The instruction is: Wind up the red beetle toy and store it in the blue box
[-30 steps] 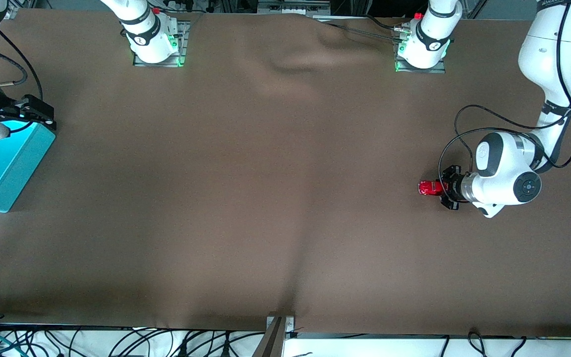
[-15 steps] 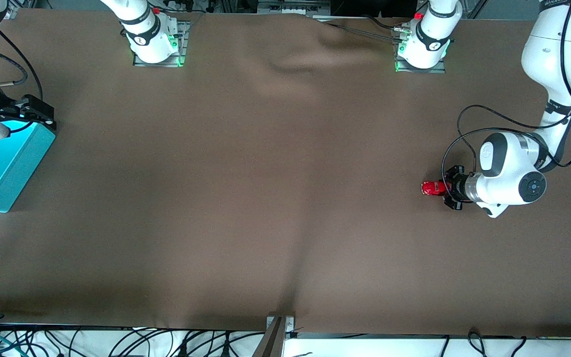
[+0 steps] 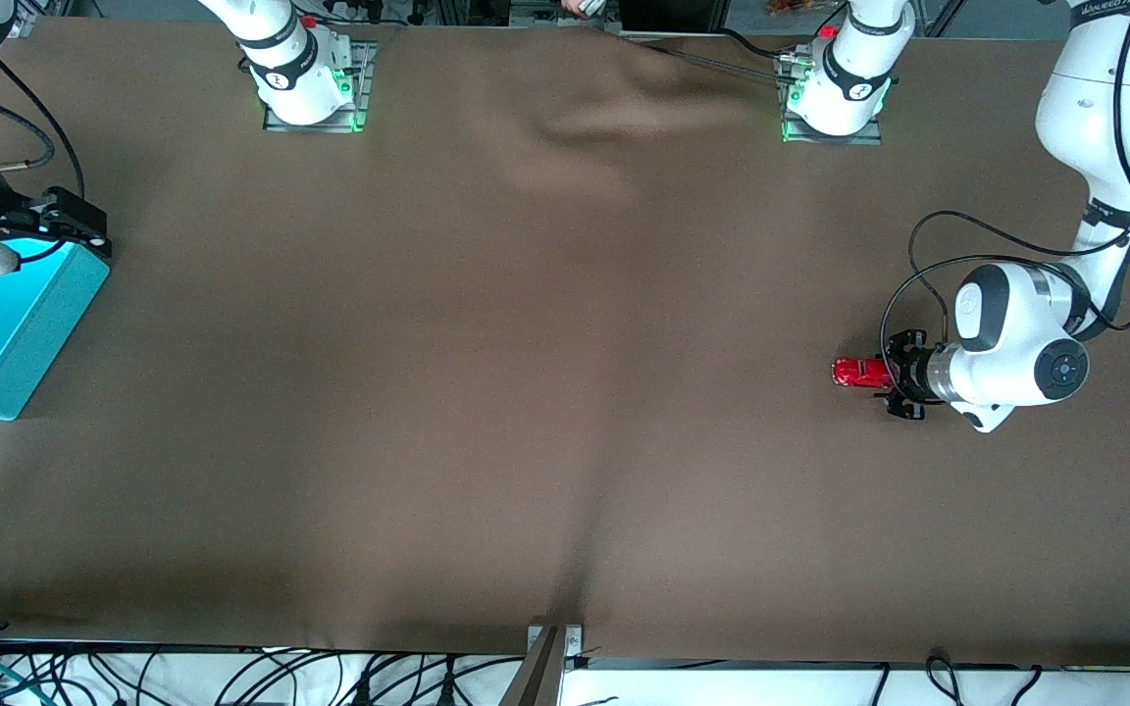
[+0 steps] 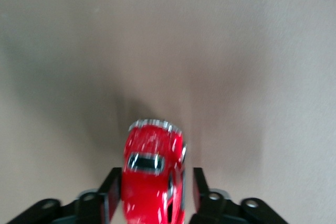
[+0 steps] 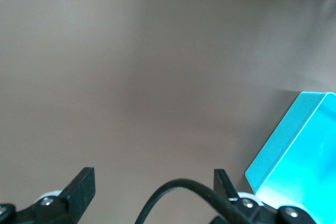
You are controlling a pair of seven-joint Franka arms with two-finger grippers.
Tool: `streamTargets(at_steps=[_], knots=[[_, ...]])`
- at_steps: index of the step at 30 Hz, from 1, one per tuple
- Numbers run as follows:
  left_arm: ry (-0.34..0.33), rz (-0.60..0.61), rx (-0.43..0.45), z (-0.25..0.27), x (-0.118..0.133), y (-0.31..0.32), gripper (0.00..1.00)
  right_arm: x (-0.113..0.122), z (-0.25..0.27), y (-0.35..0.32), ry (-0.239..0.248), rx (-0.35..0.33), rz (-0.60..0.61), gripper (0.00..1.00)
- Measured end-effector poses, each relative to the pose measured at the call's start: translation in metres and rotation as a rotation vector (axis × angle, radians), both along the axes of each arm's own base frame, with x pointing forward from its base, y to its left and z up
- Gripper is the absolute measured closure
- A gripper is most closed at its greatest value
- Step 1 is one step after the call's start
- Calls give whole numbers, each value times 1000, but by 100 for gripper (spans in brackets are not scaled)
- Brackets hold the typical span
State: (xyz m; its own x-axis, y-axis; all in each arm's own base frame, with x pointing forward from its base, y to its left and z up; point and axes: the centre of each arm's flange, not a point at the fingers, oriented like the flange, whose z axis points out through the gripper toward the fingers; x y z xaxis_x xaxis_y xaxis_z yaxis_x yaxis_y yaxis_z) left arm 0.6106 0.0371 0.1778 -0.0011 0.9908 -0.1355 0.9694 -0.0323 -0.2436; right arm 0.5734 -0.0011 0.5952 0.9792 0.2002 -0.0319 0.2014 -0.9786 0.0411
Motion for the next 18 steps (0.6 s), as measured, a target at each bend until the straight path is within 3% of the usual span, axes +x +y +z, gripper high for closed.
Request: streamTargets(at_steps=[18], knots=[[-11,-16,-2,2,3,-2,25,0,0,0,0,0,0,0]])
